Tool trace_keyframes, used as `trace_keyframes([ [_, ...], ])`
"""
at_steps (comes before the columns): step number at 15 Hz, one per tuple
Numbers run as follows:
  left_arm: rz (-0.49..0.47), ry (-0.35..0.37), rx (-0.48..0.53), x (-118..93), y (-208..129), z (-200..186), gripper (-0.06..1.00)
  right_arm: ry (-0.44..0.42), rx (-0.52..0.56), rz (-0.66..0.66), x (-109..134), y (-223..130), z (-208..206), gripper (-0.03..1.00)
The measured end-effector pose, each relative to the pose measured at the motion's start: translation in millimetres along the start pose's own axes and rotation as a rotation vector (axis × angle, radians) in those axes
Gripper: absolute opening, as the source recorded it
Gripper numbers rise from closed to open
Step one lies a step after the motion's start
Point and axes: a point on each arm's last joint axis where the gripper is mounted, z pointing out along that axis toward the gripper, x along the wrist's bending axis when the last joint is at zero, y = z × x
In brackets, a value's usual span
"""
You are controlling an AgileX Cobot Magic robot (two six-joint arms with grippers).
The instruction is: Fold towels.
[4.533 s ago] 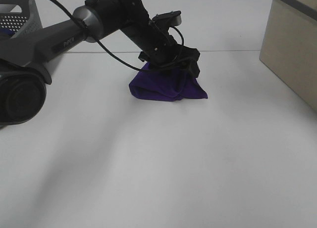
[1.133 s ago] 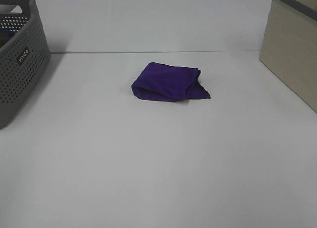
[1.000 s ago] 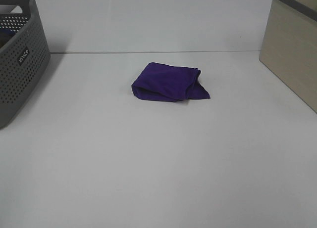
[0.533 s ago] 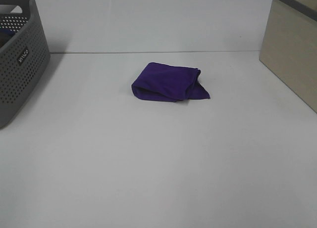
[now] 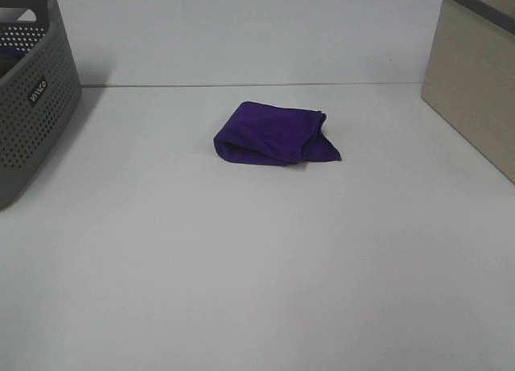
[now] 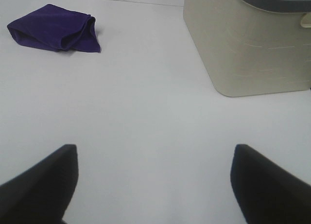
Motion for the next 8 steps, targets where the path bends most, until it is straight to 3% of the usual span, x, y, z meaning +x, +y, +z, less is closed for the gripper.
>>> trace_keyframes([
  [8,-0.001,-0.003,0.000,-0.2,0.0,0.0,0.74,0.000,0.000,0.003,0.0,0.0,0.0,0.83],
])
